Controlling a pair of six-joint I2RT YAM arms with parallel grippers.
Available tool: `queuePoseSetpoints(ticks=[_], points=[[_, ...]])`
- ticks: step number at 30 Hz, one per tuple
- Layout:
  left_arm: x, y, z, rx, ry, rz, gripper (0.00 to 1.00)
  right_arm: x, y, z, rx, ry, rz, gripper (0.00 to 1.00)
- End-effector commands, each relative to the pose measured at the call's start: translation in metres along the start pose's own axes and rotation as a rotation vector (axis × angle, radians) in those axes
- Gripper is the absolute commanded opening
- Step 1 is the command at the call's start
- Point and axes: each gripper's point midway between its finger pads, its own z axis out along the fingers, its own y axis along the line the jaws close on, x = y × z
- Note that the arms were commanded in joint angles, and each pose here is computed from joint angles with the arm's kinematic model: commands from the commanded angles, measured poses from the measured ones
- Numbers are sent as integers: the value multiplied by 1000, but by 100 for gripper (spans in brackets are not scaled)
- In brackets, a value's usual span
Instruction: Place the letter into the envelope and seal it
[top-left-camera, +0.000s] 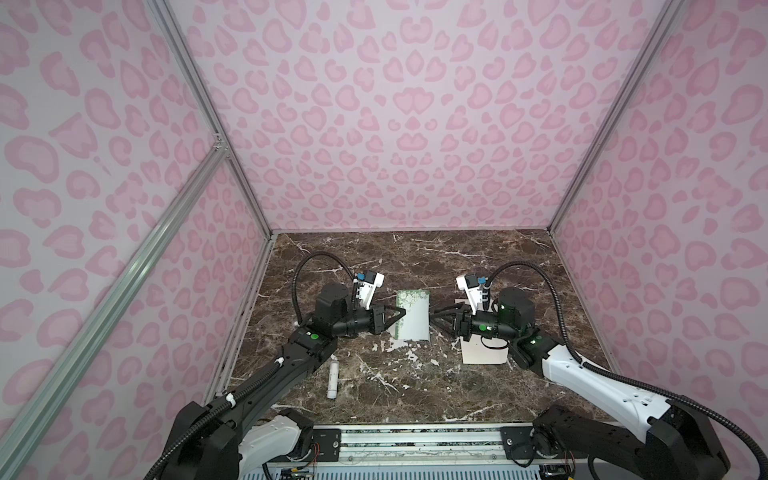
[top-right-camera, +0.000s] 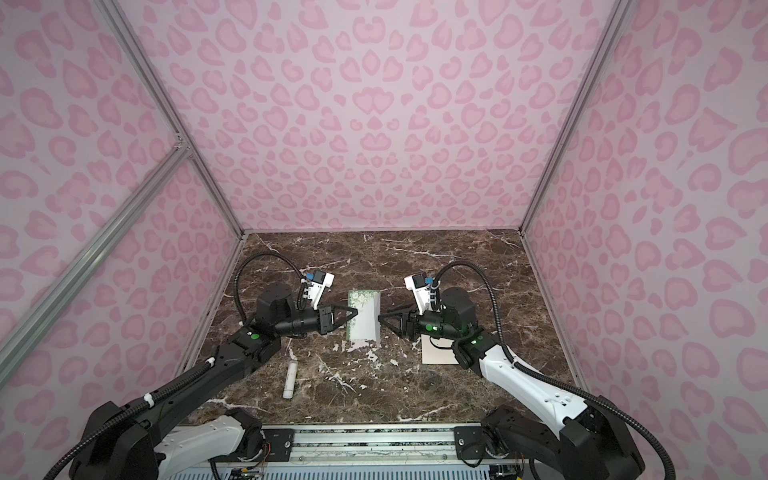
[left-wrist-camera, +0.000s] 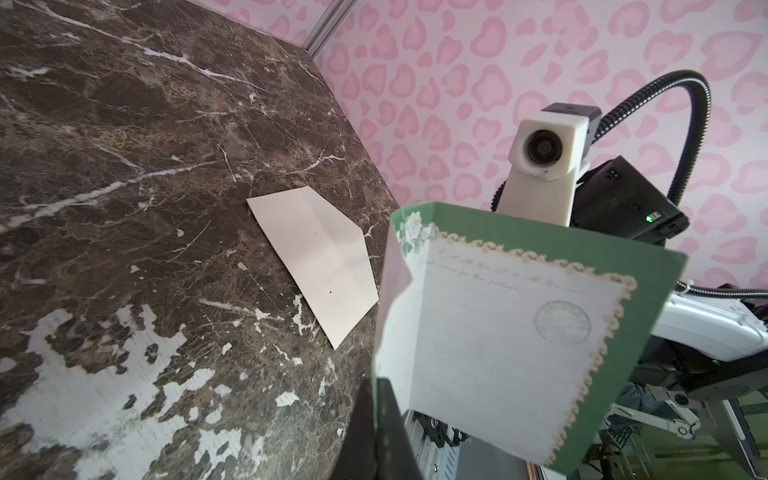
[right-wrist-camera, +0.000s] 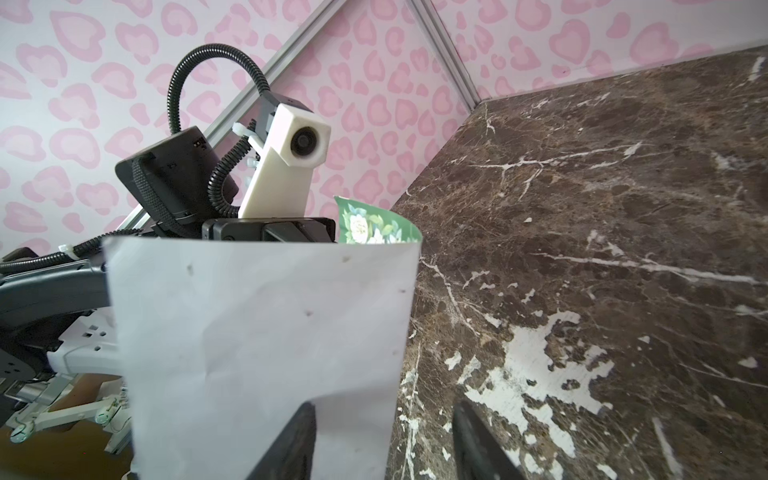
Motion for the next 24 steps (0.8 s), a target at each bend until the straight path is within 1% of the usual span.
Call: queuePoseSetpoints(ticks=[1, 12, 21, 24], points=[[-5, -12, 1, 46, -14, 56, 4, -2, 3, 4, -20, -19, -2, 55], [-5, -21, 2, 71, -11, 70, 4, 2, -2, 12, -25, -16, 25, 52], [-5, -23, 2, 75, -13, 73, 4, 1, 3, 13, -61, -30, 42, 46], [-5, -23, 2, 76, -14, 73, 4, 1, 5, 13, -72, -33, 42, 45]])
